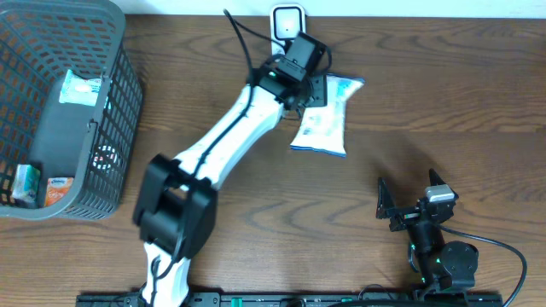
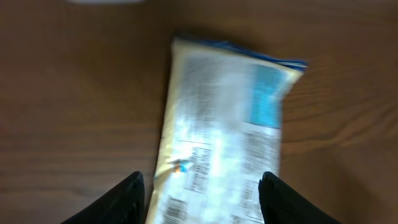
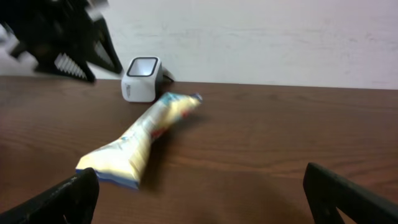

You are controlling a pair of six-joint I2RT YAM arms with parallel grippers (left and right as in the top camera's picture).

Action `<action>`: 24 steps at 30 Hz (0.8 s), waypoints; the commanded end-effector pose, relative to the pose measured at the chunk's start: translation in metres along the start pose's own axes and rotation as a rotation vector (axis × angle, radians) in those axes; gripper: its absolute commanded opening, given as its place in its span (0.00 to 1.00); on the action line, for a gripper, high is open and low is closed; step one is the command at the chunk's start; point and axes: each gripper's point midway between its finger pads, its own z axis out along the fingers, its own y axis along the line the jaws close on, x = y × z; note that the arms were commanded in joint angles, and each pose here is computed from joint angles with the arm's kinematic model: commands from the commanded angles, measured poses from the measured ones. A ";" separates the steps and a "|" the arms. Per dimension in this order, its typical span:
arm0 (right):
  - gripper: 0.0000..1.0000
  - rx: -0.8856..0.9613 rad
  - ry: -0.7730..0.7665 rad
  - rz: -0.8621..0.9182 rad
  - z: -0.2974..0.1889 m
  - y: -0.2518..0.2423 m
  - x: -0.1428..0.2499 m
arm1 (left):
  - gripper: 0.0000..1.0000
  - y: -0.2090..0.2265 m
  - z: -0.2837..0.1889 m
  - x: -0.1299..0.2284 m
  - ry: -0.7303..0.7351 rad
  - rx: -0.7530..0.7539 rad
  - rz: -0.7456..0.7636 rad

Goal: Scan the item barcode
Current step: 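Carry the yellow bag to the scanner and release it on the table, then return the left gripper into the basket toward the green packet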

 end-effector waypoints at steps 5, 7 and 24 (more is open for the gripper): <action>0.99 -0.012 0.000 0.006 0.000 0.003 0.001 | 0.59 0.061 -0.162 -0.097 -0.372 -0.102 0.031; 0.99 -0.012 0.000 0.006 0.000 0.003 0.001 | 0.60 0.090 -0.205 -0.115 -0.467 -0.138 -0.022; 0.99 -0.012 0.000 0.006 0.000 0.003 0.001 | 0.61 0.418 -0.384 -0.058 -0.611 -0.732 -0.598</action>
